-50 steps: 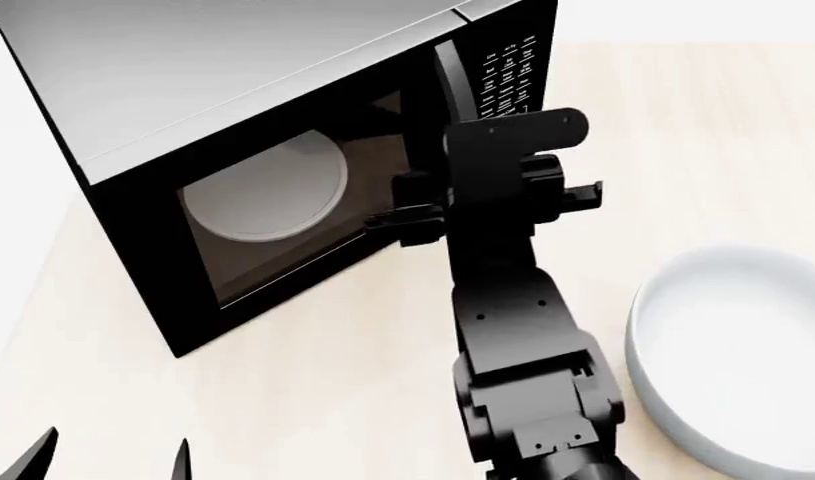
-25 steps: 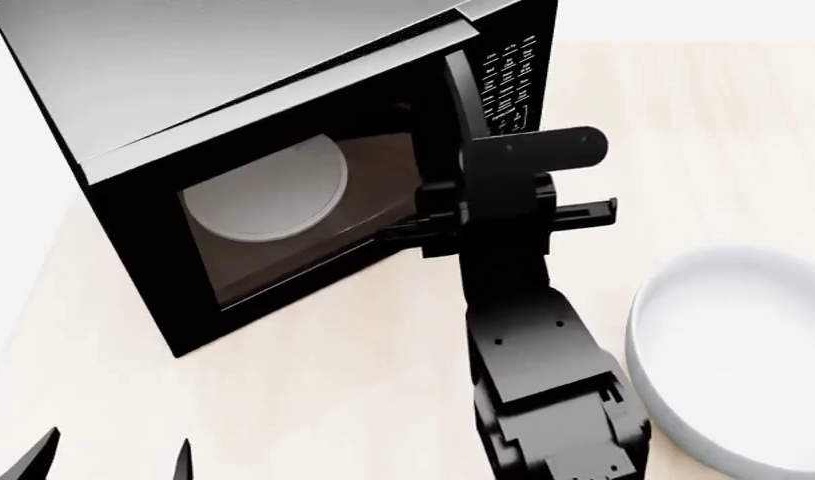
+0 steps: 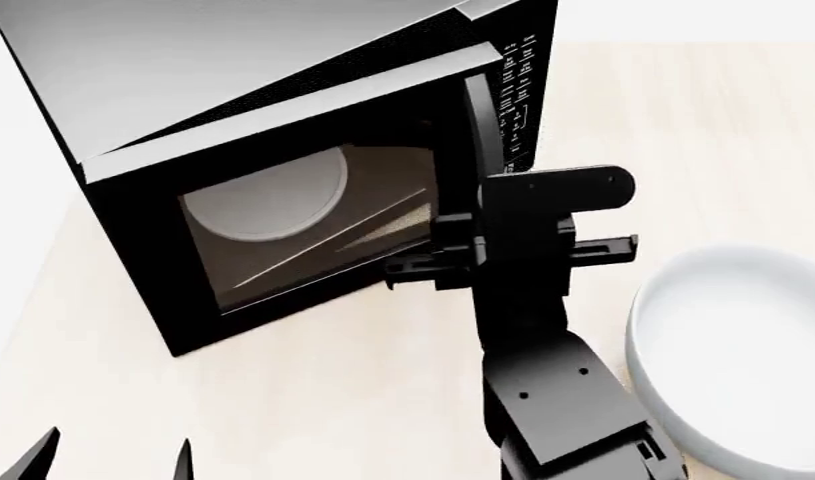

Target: Open the microwave.

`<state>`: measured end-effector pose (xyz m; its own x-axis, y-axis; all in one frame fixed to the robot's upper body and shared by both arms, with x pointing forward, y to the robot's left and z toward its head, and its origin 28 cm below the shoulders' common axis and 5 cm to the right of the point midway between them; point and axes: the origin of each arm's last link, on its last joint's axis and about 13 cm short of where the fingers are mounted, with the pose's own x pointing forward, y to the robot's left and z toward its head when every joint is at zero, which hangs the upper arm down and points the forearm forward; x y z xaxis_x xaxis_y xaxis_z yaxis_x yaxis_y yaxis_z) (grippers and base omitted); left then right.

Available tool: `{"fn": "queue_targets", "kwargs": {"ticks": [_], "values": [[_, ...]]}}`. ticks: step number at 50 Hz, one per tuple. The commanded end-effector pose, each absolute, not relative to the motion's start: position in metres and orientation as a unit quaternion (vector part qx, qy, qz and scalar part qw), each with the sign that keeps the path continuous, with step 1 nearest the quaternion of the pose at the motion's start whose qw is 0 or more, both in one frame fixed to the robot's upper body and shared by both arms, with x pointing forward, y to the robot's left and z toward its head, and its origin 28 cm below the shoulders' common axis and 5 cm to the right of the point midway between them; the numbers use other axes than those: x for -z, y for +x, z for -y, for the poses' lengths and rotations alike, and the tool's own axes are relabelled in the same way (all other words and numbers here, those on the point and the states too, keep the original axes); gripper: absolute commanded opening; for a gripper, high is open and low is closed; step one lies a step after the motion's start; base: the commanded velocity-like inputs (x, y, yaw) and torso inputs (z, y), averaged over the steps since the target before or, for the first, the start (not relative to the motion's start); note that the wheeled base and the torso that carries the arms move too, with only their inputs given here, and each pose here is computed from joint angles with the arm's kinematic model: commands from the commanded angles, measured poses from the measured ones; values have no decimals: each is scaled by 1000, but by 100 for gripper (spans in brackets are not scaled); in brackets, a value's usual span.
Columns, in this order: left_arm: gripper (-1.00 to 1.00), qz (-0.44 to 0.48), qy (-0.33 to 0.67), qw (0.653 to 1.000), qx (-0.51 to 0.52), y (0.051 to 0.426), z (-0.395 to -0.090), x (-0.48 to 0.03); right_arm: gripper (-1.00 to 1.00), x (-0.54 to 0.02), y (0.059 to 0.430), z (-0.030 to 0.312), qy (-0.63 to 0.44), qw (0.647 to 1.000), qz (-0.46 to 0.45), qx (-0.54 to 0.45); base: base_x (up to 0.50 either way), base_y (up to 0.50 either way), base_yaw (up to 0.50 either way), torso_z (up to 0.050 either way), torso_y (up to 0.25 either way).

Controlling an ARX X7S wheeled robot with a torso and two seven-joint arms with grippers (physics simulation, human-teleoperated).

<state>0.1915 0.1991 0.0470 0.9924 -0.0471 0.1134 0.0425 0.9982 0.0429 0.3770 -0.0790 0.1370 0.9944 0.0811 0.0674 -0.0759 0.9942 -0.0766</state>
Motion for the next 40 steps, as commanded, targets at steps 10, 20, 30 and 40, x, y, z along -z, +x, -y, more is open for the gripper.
{"fn": "queue_targets", "kwargs": {"ticks": [10,20,30,40], "values": [[100,58,20,998,23,192,-199,-48,-100,-145,337,63,-42,991,79,-98,0,0,0,0,2],[100,59,21,998,23,192,-199,-47,-100,-143,320,60,-39,990,91,-104,0,0,0,0,3],[100,59,21,998,23,192,-199,-48,-100,-139,307,57,-32,988,99,-112,0,0,0,2,3],[100,59,21,998,23,191,-199,-47,-100,-137,295,54,-18,987,105,-122,0,0,0,0,2]]}}
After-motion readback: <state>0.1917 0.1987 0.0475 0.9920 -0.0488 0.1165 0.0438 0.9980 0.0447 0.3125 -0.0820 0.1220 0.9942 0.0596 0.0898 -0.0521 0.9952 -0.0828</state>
